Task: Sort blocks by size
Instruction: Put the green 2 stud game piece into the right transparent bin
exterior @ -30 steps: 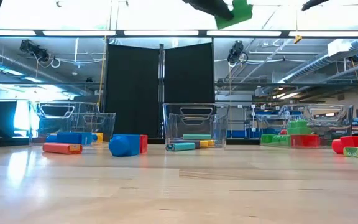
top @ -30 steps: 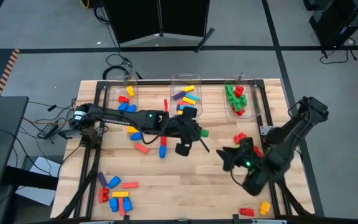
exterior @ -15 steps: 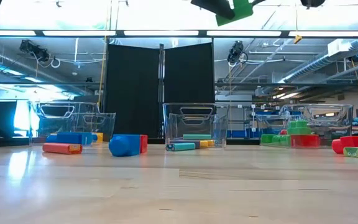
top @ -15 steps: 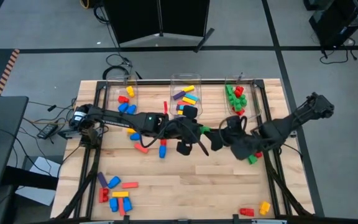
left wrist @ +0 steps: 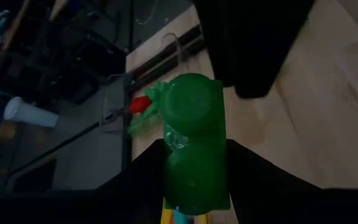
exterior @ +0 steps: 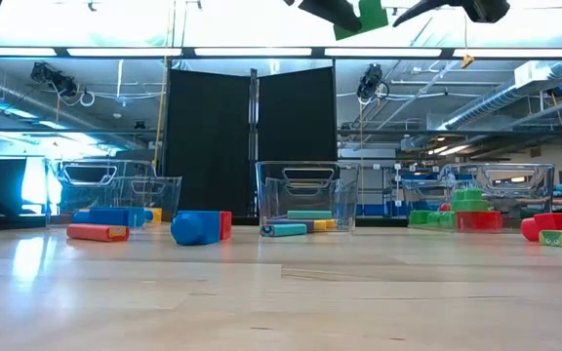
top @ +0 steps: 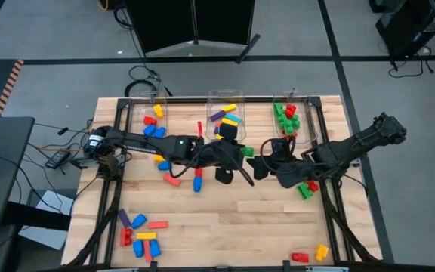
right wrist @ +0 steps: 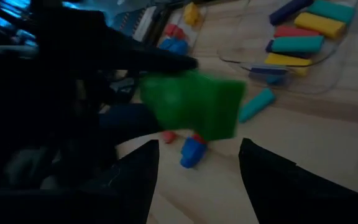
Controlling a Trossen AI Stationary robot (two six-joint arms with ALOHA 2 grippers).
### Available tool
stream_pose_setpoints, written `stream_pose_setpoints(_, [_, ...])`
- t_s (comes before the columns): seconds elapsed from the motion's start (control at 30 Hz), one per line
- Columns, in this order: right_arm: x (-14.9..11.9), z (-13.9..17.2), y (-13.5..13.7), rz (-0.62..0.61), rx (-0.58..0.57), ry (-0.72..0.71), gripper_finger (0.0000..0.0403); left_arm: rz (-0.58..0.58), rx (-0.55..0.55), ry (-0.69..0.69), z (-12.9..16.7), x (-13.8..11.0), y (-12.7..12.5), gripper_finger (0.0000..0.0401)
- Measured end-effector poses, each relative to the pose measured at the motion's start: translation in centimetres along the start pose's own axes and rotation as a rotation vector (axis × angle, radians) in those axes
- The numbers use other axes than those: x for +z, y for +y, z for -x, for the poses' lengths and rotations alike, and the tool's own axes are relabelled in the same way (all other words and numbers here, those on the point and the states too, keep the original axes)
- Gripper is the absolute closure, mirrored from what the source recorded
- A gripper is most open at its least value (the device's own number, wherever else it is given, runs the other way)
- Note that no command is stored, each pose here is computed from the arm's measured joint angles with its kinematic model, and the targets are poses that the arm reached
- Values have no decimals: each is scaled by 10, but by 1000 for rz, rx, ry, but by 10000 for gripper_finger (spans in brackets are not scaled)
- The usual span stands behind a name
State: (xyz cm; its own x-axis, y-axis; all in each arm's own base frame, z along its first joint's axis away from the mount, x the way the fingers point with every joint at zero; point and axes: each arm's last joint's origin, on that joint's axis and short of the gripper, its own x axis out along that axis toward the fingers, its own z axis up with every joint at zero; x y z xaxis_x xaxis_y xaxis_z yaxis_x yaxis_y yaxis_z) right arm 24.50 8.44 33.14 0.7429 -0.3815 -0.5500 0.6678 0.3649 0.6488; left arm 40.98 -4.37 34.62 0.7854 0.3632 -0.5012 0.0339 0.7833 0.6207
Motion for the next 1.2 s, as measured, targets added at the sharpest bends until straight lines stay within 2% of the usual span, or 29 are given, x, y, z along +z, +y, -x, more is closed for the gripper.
stream_pose_setpoints(0.13, [0,-1,-3,17,-25,-1,174,22,-6,-54,5,4,4,259])
stream_pose_setpoints(0.37, [1,0,11,112,90,-52,174,26,1,-54,9,5,6,259])
stream_pose_setpoints(1.2, [10,3,18,79,161,-59,174,2,24,-44,12,9,-4,259])
